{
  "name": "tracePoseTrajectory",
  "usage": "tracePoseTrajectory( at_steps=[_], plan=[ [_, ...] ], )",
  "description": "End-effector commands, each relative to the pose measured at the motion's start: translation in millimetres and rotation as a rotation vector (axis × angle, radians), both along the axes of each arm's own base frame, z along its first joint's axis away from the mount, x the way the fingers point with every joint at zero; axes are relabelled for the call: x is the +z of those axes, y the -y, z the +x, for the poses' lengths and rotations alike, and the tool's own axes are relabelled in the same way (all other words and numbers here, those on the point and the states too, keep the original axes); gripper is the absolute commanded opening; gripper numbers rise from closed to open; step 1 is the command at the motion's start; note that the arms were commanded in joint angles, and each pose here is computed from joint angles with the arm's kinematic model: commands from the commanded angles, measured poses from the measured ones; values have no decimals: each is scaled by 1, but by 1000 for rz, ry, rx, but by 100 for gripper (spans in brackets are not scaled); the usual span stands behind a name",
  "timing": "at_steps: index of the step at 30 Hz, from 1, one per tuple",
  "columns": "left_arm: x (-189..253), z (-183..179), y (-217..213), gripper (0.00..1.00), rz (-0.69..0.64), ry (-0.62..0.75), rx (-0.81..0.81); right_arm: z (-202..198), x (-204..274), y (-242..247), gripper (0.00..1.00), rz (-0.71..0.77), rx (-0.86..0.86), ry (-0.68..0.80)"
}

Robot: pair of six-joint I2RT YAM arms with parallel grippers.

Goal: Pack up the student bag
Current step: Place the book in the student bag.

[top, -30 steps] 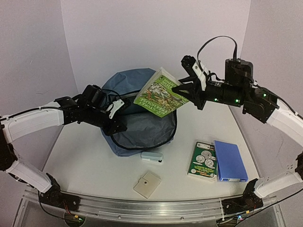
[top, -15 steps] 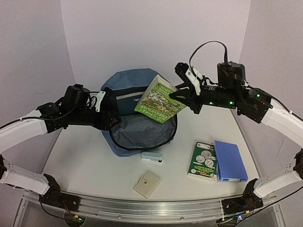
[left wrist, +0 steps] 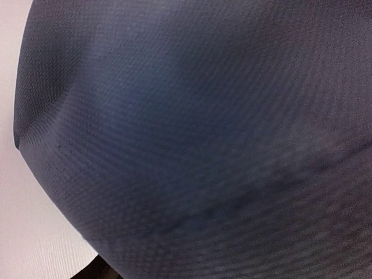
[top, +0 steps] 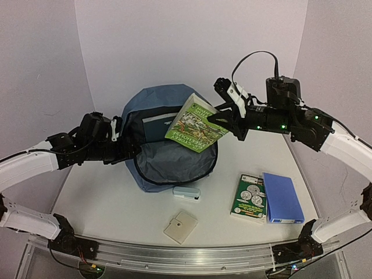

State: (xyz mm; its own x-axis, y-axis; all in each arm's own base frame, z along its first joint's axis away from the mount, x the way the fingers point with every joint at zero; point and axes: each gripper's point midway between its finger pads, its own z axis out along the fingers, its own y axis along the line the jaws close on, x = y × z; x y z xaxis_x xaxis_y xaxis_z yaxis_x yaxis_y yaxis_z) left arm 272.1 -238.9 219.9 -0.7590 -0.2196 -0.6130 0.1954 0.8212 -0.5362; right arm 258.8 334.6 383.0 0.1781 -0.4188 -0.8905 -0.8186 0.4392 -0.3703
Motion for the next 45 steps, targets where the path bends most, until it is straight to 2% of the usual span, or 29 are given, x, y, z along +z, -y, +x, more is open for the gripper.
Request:
tracePoseTrajectory(
  at_steps=[1, 7, 11, 12, 15, 18, 30, 42, 45],
  plan=[
    [-11, 5, 2, 53, -28, -30, 42, -9, 64, 3, 0, 155, 18, 119],
    [-17, 7, 20, 48, -52, -17, -36, -14, 72, 0, 0, 171, 58, 122],
    [-16, 7, 30, 38, -72, 36, -102, -18, 76, -8, 0, 180, 98, 121],
    [-16, 6, 31, 34, -75, 50, -118, -18, 78, -10, 0, 183, 106, 122],
    [-17, 3, 33, 12, -74, 68, -149, -17, 78, -16, 0, 181, 128, 120],
    [-22, -5, 33, 1, -63, 65, -193, -14, 78, -23, 0, 175, 145, 124],
    [-13, -52, 44, 0, -74, 66, -477, 3, 76, -51, 0, 133, 181, 168],
    [-5, -63, 40, 0, -41, 85, -538, 37, 38, -63, 0, 0, 114, 218],
    [-2, -58, 38, 0, -37, 95, -502, 37, 31, -64, 0, -15, 125, 207]
  ],
)
